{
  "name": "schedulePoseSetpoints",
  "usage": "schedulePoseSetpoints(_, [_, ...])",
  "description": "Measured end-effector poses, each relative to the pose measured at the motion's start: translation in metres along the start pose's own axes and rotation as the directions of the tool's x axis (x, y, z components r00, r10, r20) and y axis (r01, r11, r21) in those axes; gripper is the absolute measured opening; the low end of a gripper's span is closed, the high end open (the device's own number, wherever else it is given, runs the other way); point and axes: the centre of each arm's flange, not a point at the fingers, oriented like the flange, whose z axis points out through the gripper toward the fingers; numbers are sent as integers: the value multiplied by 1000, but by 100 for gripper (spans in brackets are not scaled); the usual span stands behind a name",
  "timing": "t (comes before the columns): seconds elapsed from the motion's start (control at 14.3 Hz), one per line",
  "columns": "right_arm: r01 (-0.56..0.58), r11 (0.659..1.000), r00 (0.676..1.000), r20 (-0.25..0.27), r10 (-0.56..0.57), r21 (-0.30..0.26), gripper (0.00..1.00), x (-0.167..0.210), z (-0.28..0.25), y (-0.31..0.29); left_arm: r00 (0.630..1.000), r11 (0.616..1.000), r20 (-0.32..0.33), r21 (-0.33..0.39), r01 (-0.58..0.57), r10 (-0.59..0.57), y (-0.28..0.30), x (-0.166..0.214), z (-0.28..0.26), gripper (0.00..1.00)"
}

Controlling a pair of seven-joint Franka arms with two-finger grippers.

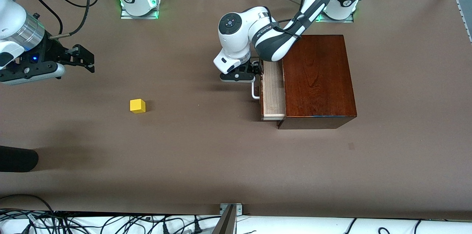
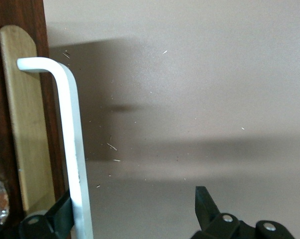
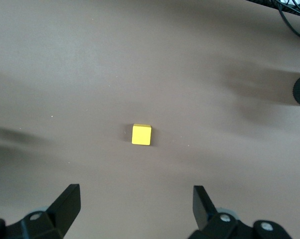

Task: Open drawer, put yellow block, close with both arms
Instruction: 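Pull the drawer open by its handle with the left gripper, then retract the left gripper while the right gripper reaches the yellow cube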

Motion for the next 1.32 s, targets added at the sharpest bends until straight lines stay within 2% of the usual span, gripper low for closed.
schedulePoseSetpoints(0.28, [6, 1000, 999, -39, -6, -2, 100, 5, -3, -3, 1000, 1000, -9, -17, -9, 8, 12, -3, -4, 100])
schedulePoseSetpoints(0.7, [3, 1000, 1000, -28, -2, 17, 100, 10, 6, -4, 1000, 999, -31, -43, -7, 5, 17, 1, -19, 100])
schedulePoseSetpoints(0.91, [4, 1000, 1000, 17, -4, 23, 100, 2, 4, -5, 999, 999, -52, -46, 3, -6, 13, 5, -45, 100])
schedulePoseSetpoints(1.05, [4, 1000, 998, 56, -5, 27, 100, 1, 13, -6, 999, 999, -40, -24, 32, -33, -1, 8, -71, 100])
schedulePoseSetpoints(1.32, [6, 999, 989, 146, -11, 33, 100, 21, 82, -9, 997, 997, 14, 7, 75, -75, -76, 29, -146, 100])
